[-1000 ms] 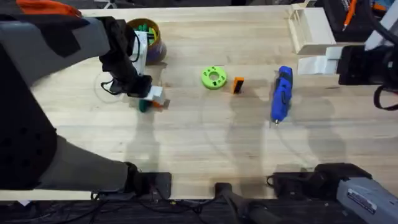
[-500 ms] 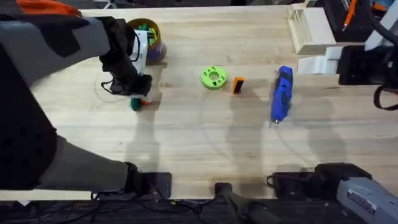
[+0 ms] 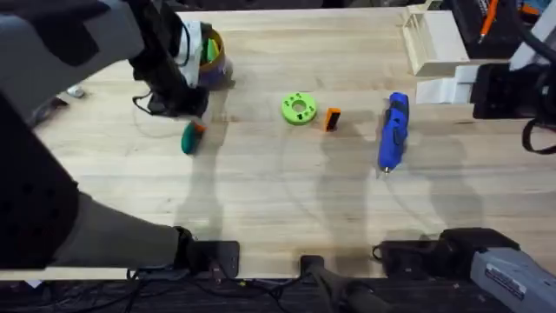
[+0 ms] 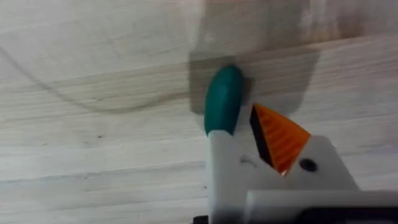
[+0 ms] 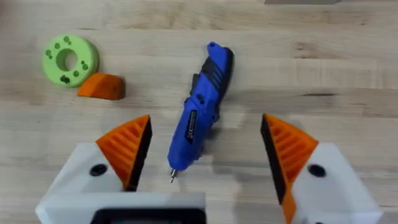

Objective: Pick up the gripper from the table and insert it into the empty holder that is missing its gripper. Then pick up a screw, insert it into the mounting hole, and use the screwdriver to tighten it. Finally, clean up the table by picking up the vegetable and placing it into the bucket.

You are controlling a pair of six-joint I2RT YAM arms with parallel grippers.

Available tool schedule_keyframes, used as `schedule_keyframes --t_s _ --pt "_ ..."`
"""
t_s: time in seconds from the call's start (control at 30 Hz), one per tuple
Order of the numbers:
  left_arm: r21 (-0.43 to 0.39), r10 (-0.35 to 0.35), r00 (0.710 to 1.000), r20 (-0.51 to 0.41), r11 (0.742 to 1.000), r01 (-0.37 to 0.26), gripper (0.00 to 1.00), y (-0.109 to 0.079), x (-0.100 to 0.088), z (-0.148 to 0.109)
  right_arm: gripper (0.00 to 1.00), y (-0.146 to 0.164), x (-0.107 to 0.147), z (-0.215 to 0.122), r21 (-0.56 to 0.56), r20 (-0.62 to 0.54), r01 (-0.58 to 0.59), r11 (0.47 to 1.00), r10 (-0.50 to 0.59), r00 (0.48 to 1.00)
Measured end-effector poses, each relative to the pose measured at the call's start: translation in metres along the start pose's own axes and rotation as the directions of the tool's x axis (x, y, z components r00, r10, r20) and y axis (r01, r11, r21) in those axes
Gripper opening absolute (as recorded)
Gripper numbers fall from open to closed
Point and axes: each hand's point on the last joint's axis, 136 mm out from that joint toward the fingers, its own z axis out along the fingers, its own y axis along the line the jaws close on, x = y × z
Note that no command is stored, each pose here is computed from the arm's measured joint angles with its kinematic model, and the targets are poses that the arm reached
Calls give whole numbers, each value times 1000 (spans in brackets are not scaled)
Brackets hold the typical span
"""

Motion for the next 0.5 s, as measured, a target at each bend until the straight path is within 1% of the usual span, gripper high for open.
schedule_keyframes --t_s 0.1,0.17,0.2,0.3,0.37,0.43,0.5 --pt "-11 27 997 78 1000 -27 13 -6 -12 -21 994 0 0 0 0 0 0 1000 0 1000" --pt "-22 52 987 149 999 -49 13 -13 -18 -42 993 0 0 0 0 0 0 1000 0 1000" --pt "-28 65 978 196 998 -60 13 -17 -21 -56 994 0 0 0 0 0 0 1000 0 1000" --pt "-48 80 939 336 997 -68 13 -21 -26 -100 993 0 0 0 0 0 0 1000 0 1000" --pt "-62 82 902 423 996 -61 13 -20 -26 -129 992 0 0 0 0 0 0 1000 0 1000" --pt "-74 84 868 489 996 -54 13 -20 -21 -151 993 0 0 0 0 0 0 1000 0 1000" --pt "-80 85 844 529 996 -51 13 -20 -16 -165 993 0 0 0 0 0 0 1000 0 1000"
